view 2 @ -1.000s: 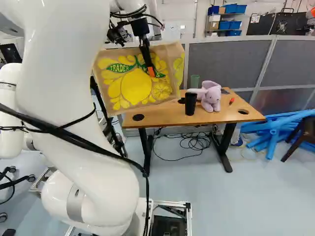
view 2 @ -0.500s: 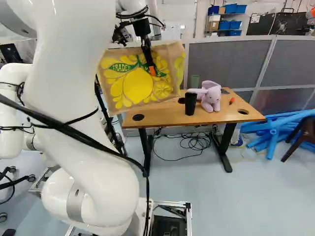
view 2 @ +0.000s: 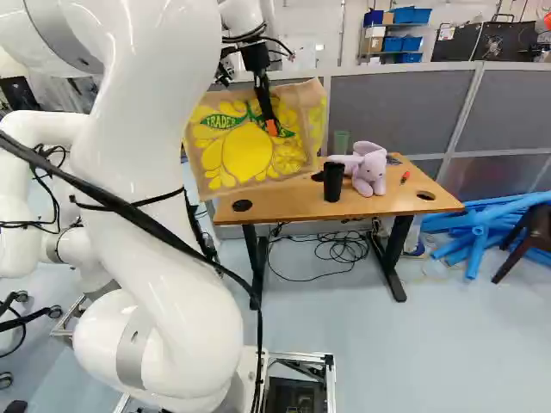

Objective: Pick up the bag on the ground and place it on the table

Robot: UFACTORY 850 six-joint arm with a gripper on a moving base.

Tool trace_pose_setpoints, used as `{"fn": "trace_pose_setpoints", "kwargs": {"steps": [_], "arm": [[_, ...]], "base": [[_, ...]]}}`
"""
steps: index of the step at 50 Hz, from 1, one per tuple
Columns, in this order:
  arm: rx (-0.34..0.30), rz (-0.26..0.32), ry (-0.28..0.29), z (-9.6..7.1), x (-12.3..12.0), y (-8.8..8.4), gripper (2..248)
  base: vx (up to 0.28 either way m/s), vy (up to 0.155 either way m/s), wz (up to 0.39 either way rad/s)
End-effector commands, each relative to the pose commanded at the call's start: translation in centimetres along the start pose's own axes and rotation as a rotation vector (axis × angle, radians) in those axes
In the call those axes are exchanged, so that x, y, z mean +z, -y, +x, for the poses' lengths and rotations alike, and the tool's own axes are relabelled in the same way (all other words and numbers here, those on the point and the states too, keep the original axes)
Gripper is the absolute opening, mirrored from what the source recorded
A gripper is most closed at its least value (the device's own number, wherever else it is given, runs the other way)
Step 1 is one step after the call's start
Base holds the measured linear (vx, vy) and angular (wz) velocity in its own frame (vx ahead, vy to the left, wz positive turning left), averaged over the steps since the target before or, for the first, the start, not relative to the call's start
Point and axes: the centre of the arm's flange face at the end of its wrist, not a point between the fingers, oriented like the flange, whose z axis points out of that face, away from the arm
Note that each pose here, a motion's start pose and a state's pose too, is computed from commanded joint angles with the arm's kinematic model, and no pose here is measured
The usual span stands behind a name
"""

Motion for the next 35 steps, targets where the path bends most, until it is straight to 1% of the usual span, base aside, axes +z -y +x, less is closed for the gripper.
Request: {"fn": "trace_pose_setpoints", "kwargs": {"steps": [18, 35], "arm": [[0.008, 0.038, -0.001, -0.5, 3.2, -2.6, 22], [0.012, 0.074, -0.002, -0.8, 6.0, -4.4, 22]], "base": [[0.0, 0.0, 0.0], [0.0, 0.0, 0.0]]}}
